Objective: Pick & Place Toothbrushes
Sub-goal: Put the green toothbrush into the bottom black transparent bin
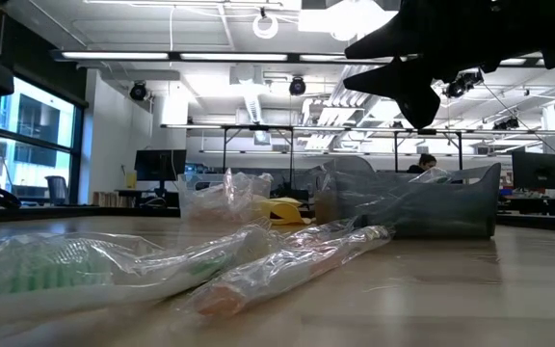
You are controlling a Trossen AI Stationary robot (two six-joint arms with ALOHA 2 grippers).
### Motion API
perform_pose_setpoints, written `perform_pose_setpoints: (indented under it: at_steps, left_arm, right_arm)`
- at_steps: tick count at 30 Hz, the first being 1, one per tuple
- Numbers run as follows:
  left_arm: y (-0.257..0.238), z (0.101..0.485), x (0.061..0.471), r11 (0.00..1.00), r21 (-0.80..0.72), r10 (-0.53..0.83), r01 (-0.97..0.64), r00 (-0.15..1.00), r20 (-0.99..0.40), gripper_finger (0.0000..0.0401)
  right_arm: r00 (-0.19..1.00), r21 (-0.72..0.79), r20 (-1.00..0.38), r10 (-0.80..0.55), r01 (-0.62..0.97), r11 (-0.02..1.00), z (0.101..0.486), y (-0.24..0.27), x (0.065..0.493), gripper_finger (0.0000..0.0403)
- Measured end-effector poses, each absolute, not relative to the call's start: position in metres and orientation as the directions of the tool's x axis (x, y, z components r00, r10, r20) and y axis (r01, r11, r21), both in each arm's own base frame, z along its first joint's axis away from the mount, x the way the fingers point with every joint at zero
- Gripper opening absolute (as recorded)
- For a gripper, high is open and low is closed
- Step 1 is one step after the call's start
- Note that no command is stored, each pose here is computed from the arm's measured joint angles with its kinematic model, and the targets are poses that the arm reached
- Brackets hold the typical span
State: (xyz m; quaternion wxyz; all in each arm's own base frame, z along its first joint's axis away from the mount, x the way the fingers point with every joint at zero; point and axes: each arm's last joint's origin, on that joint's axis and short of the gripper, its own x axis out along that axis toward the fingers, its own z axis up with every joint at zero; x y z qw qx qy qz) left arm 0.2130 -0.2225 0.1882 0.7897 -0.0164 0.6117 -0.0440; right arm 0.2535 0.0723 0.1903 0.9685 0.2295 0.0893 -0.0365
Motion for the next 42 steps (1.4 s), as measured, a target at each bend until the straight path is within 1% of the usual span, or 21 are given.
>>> perform_pose_setpoints:
  at_steps: [2,5,12,18,21,25,30,33,36,42]
  left_arm:
    - [-0.220,0.183,0.210,0.997,-0.066,-0.076,0.048,0.236,-0.969,0.0155]
    - [-0.217,0.172,0.208,0.997,-0.068,-0.076,0.039,0.236,-0.969,0.0165]
    - [-0.213,0.151,0.205,0.990,-0.139,-0.134,0.003,0.292,-0.947,0.0168]
    - [-0.211,0.147,0.202,0.992,-0.126,-0.121,0.002,0.289,-0.950,0.0166]
    - [-0.210,0.147,0.202,0.993,-0.118,-0.113,0.002,0.291,-0.950,0.0148]
    - [-0.209,0.146,0.202,0.994,-0.107,-0.104,0.005,0.288,-0.952,0.0102]
    - [-0.209,0.146,0.201,0.995,-0.101,-0.098,0.004,0.283,-0.954,0.0046]
    - [-0.209,0.146,0.201,0.995,-0.101,-0.098,0.004,0.282,-0.954,0.0023]
    - [-0.209,0.146,0.201,0.995,-0.102,-0.099,0.004,0.282,-0.954,0.0014]
    - [-0.209,0.146,0.201,0.994,-0.106,-0.103,0.005,0.281,-0.954,0.0018]
  right_arm:
    - [0.981,0.438,-0.190,-0.030,0.112,0.892,0.190,0.072,0.254,0.0174]
    - [0.981,0.438,-0.190,-0.029,0.111,0.892,0.190,0.072,0.254,0.0174]
    - [0.981,0.438,-0.191,-0.029,0.112,0.892,0.190,0.072,0.254,0.0174]
    - [0.980,0.436,-0.195,-0.030,0.114,0.893,0.190,0.072,0.253,0.0174]
    - [0.980,0.433,-0.195,-0.030,0.113,0.894,0.190,0.072,0.253,0.0174]
    - [0.980,0.436,-0.196,-0.018,0.103,0.894,0.190,0.073,0.253,0.0174]
    - [0.981,0.456,-0.183,0.058,0.033,0.890,0.191,0.075,0.254,0.0174]
    - [0.984,0.471,-0.146,0.100,-0.019,0.882,0.195,0.076,0.254,0.0174]
    - [0.984,0.485,-0.106,0.143,-0.075,0.871,0.199,0.078,0.254,0.0174]
    - [0.967,0.501,-0.033,0.252,-0.202,0.842,0.208,0.080,0.253,0.0174]
